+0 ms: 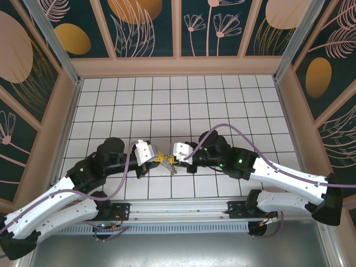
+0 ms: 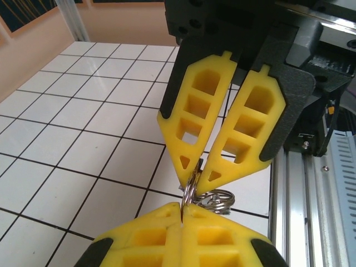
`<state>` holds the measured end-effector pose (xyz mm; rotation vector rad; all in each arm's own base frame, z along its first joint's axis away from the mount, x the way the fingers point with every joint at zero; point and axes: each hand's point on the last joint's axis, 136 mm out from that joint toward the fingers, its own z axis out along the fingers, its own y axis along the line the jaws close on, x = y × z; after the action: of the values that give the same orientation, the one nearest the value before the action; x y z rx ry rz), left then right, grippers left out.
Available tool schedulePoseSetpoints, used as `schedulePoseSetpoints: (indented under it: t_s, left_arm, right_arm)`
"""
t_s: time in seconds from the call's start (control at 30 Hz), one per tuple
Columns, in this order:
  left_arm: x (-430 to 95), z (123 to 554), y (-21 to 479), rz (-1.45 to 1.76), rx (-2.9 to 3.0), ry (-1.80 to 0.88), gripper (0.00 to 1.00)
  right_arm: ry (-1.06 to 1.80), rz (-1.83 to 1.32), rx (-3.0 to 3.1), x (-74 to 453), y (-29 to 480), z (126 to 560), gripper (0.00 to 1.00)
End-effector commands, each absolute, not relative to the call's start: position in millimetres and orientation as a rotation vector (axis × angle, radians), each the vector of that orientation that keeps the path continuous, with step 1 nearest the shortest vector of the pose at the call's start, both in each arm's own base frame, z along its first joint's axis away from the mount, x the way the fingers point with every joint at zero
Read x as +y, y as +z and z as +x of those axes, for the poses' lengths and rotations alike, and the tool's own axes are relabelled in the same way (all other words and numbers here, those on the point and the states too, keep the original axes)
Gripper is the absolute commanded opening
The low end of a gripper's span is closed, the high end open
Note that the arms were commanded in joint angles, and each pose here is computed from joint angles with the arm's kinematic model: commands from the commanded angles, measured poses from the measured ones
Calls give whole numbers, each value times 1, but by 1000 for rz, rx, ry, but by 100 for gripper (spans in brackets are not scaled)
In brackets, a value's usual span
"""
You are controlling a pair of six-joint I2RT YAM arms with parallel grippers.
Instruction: Put the keys on the keyring
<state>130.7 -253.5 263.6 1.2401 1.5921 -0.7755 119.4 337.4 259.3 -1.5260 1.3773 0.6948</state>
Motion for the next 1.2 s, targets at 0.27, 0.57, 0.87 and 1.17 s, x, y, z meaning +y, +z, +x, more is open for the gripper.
schedulePoseSetpoints:
  t_s: [0.27, 0.57, 0.87, 1.17]
  left_arm:
    - [-261, 125, 263, 1263, 1598, -846, 9]
    - [-263, 136, 262, 1299, 1617, -755, 24]
    - [-264, 143, 265, 1279, 1618, -723, 26]
    - [-273, 144, 259, 1317, 1616, -743, 4]
  right_arm:
    - [664, -1431, 1268, 333, 294, 124, 0]
    - [641, -1513, 1312, 339, 284, 124, 0]
    - [595, -1540, 1382, 338, 273, 131, 0]
    - [600, -1548, 1406, 339, 268, 130, 0]
